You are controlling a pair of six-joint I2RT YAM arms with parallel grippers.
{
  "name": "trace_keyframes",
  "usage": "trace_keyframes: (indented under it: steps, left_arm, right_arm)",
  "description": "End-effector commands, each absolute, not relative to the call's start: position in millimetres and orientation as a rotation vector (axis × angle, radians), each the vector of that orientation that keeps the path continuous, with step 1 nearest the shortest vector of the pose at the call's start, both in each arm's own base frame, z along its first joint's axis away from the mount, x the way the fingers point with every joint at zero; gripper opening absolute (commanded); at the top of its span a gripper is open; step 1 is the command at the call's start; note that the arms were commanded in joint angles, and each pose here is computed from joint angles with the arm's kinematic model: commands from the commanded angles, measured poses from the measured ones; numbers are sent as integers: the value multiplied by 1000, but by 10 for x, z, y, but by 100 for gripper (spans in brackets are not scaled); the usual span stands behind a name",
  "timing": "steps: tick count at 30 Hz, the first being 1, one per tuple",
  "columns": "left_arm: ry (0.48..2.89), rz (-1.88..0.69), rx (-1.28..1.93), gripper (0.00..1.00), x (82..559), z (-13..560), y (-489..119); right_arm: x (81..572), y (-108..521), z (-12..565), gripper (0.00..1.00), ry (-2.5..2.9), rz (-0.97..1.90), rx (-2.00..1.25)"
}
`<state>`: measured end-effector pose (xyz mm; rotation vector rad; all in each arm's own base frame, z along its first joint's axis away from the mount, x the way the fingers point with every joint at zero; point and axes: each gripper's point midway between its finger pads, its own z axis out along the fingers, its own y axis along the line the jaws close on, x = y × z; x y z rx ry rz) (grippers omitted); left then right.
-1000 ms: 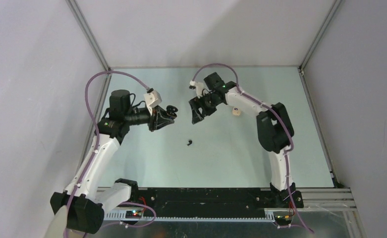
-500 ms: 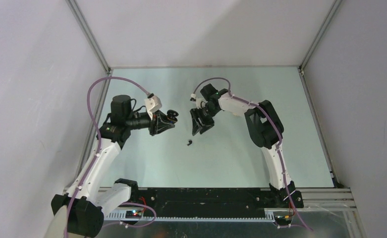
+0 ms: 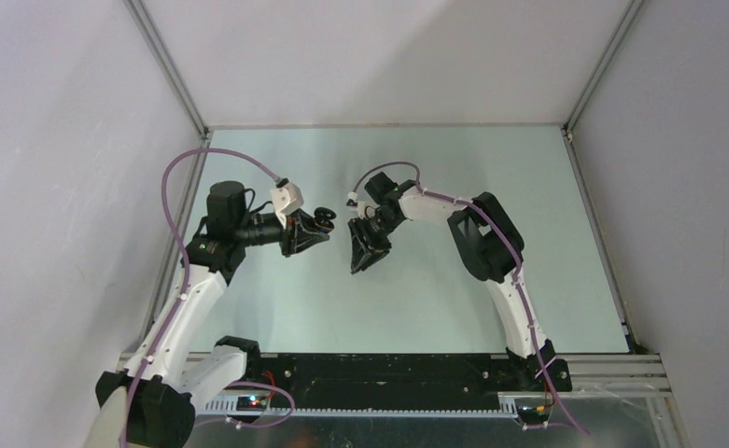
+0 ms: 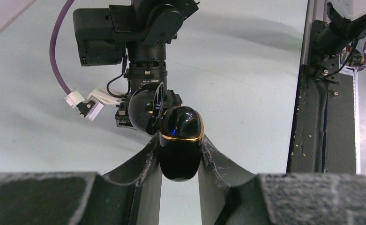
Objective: Insert the wireless bluetooth earbuds into the charging case
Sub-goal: Pick up the left earbud from the center of the board.
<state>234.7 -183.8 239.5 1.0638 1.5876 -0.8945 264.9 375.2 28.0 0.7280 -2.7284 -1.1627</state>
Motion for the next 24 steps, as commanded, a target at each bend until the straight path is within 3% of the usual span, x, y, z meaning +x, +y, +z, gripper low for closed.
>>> trace_keyframes:
  steps: [1,18,21,24]
  left_arm:
    - [1524,-904,1075,0,2301,2515,-1852]
    - [1527,-912,1078,0,2296,2508,-1858]
    - [1526,-911,1078,0,2299,2507,-1857]
    - [1526,-912,1079,0,2292,2508,-1857]
  right_arm:
    - [2760,3775,167,43,-2747,-1151,686]
    - [2892,3764,-14,24,-2793,-1055,635]
    - [2871,3767,-19,25,-2798,-1033,669]
    - [2869,3777,29,35,-2809,-1024,713]
